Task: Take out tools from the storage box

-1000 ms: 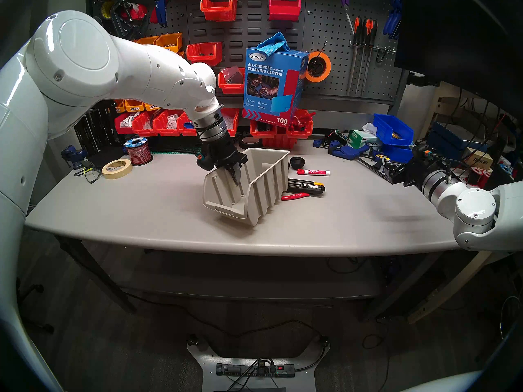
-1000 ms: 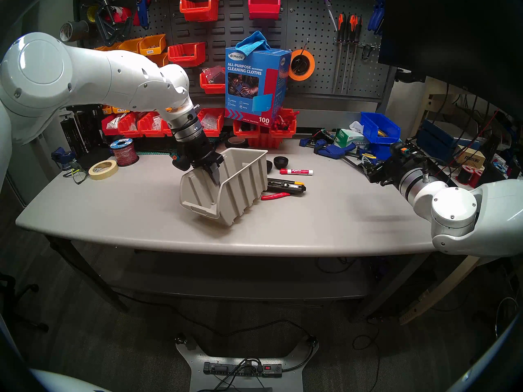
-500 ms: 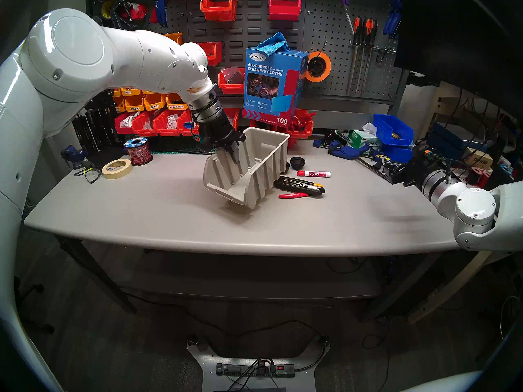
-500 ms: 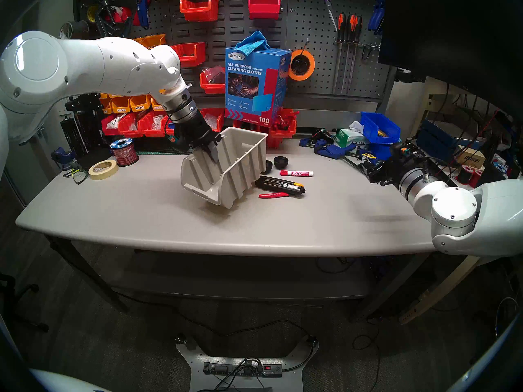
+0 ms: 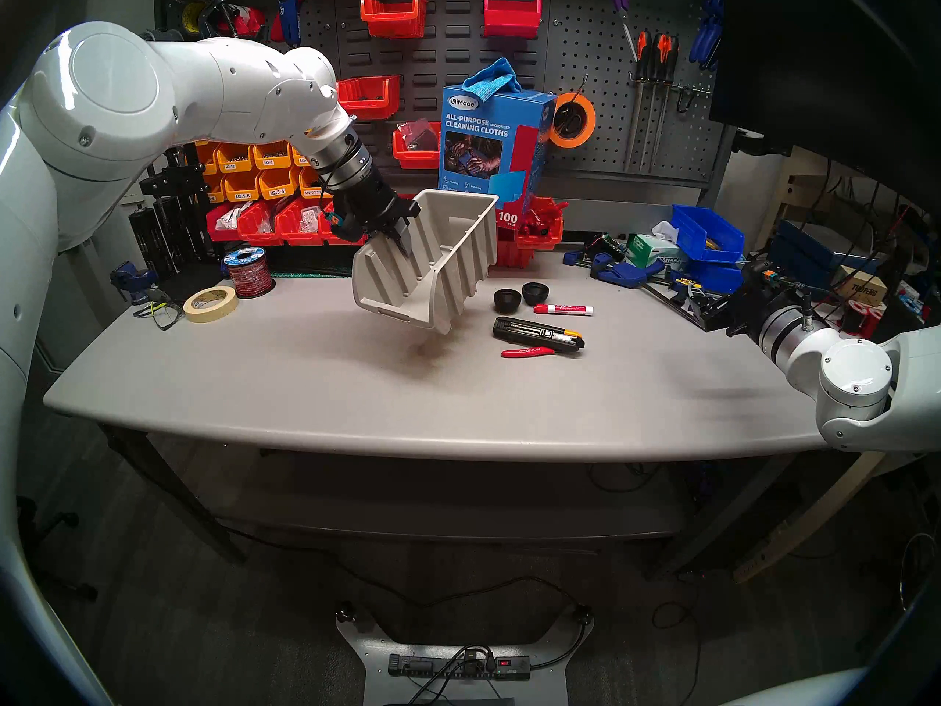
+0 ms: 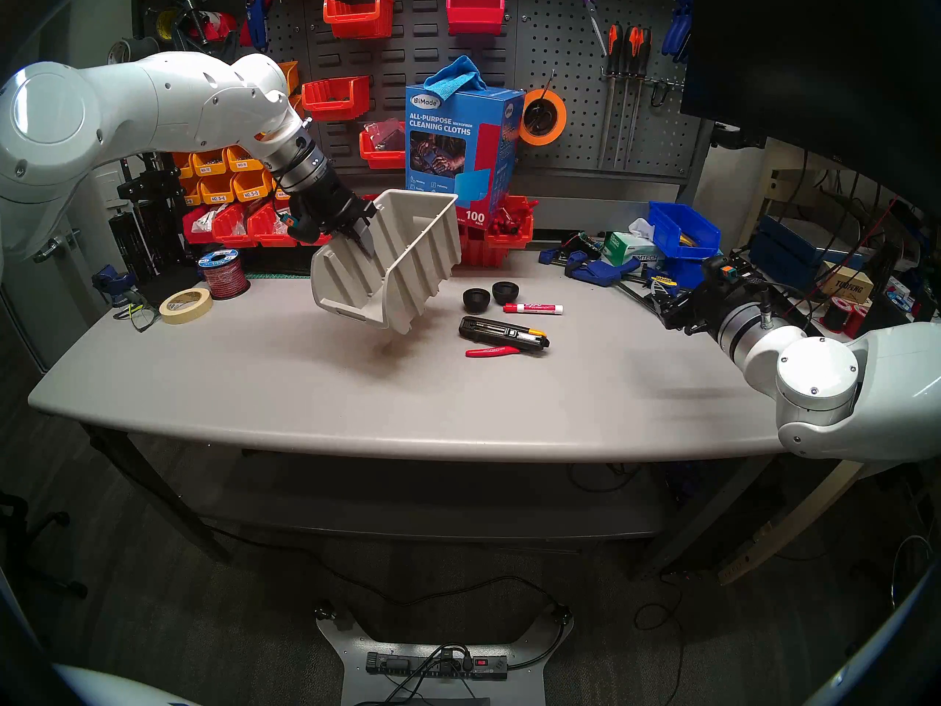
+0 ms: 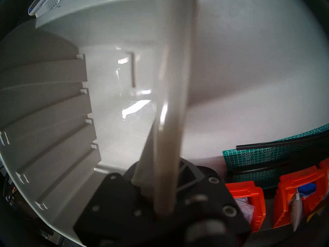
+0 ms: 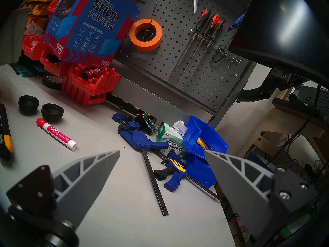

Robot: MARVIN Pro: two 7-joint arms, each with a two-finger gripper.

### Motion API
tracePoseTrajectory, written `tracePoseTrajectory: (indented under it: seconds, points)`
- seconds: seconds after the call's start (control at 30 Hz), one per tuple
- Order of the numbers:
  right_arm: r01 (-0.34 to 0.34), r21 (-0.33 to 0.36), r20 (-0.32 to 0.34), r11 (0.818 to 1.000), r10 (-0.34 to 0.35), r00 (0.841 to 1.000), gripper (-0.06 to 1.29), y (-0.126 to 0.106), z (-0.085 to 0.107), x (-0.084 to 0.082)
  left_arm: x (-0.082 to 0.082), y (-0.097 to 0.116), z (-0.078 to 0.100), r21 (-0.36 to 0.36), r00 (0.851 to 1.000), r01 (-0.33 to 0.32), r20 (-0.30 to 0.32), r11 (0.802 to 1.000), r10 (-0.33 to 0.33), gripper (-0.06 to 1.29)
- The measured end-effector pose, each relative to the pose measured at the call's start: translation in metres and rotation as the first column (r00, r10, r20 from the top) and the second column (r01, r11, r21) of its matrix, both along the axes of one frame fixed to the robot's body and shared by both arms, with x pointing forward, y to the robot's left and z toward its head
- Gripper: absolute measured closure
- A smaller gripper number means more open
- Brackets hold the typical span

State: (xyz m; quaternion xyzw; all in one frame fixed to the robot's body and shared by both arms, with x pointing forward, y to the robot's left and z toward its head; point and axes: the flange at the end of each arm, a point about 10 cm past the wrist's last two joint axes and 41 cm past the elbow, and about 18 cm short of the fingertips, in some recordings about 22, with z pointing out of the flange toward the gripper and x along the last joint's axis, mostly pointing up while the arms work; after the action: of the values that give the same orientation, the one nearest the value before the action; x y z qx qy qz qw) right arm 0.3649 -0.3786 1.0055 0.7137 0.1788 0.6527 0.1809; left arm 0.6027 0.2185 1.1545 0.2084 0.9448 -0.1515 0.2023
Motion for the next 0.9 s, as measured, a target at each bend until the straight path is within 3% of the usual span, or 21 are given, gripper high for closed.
tracePoseTrajectory:
  seconds: [0.5,0.9]
  points:
    - [0.000,0.000,0.000,1.000,0.000,1.000,-0.01,0.000,0.000,0.000,0.007,0.074,-0.012,0.015,0.988,-0.150,0.032,0.989,0.150,1.14]
    - [0.000,0.000,0.000,1.000,0.000,1.000,-0.01,0.000,0.000,0.000,0.006,0.132,0.001,-0.044,0.957,-0.268,0.101,0.962,0.271,1.14]
